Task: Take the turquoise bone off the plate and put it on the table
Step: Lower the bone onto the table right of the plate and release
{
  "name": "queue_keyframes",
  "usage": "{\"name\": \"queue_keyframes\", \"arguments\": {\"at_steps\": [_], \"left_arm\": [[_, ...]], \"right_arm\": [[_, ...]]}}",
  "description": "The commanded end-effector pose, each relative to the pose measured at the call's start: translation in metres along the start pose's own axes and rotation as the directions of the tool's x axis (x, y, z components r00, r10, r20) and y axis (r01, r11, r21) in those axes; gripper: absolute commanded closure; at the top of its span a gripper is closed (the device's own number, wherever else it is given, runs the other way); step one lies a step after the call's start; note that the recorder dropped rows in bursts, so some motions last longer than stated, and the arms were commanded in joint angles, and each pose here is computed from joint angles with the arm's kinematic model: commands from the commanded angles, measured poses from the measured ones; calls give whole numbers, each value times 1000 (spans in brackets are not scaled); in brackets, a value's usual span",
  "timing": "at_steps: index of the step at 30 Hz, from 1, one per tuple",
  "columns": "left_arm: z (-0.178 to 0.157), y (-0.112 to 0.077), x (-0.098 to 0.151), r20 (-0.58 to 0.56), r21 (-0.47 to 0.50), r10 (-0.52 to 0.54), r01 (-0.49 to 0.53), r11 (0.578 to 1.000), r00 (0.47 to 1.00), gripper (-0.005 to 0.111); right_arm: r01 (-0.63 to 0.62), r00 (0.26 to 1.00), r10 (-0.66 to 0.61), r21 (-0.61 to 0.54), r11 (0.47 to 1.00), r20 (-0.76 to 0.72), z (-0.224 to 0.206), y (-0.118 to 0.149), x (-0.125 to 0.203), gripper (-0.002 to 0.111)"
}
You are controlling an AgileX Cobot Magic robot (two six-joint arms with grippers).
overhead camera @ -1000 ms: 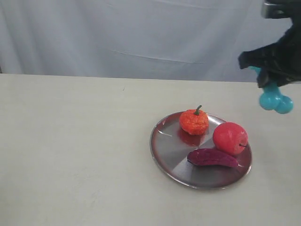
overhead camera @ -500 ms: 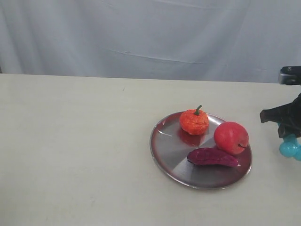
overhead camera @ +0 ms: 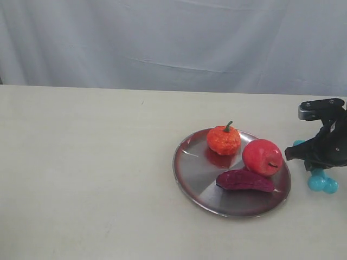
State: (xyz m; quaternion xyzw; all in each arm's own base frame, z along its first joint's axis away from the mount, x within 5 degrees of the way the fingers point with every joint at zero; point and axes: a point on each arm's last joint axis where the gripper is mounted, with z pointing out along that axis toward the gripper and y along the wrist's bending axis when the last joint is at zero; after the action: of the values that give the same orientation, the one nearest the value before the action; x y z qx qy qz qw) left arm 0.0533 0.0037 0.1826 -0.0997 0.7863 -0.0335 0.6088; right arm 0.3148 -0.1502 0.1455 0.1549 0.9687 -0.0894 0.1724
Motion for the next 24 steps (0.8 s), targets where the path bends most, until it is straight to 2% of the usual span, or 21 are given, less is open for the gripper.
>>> {"name": "queue_keyframes", "arguments": {"at_steps": [1, 18, 20, 24], "left_arm": [[0, 0, 0, 5, -6, 3, -3, 1000, 1000, 107], [0, 0, 0, 5, -6, 3, -3, 1000, 1000, 107], [0, 0, 0, 5, -6, 3, -3, 1000, 1000, 107], [0, 0, 0, 5, -6, 3, -3, 1000, 1000, 107]], "right_arm": [[28, 1000, -28, 7, 1000, 14, 6, -1, -1, 109], [5, 1000, -5, 0, 1000, -13, 20, 1, 3, 108], [5, 1000, -5, 0, 1000, -18, 20, 1, 3, 98], [4, 1000, -4, 0, 1000, -18, 20, 1, 3, 69]]}}
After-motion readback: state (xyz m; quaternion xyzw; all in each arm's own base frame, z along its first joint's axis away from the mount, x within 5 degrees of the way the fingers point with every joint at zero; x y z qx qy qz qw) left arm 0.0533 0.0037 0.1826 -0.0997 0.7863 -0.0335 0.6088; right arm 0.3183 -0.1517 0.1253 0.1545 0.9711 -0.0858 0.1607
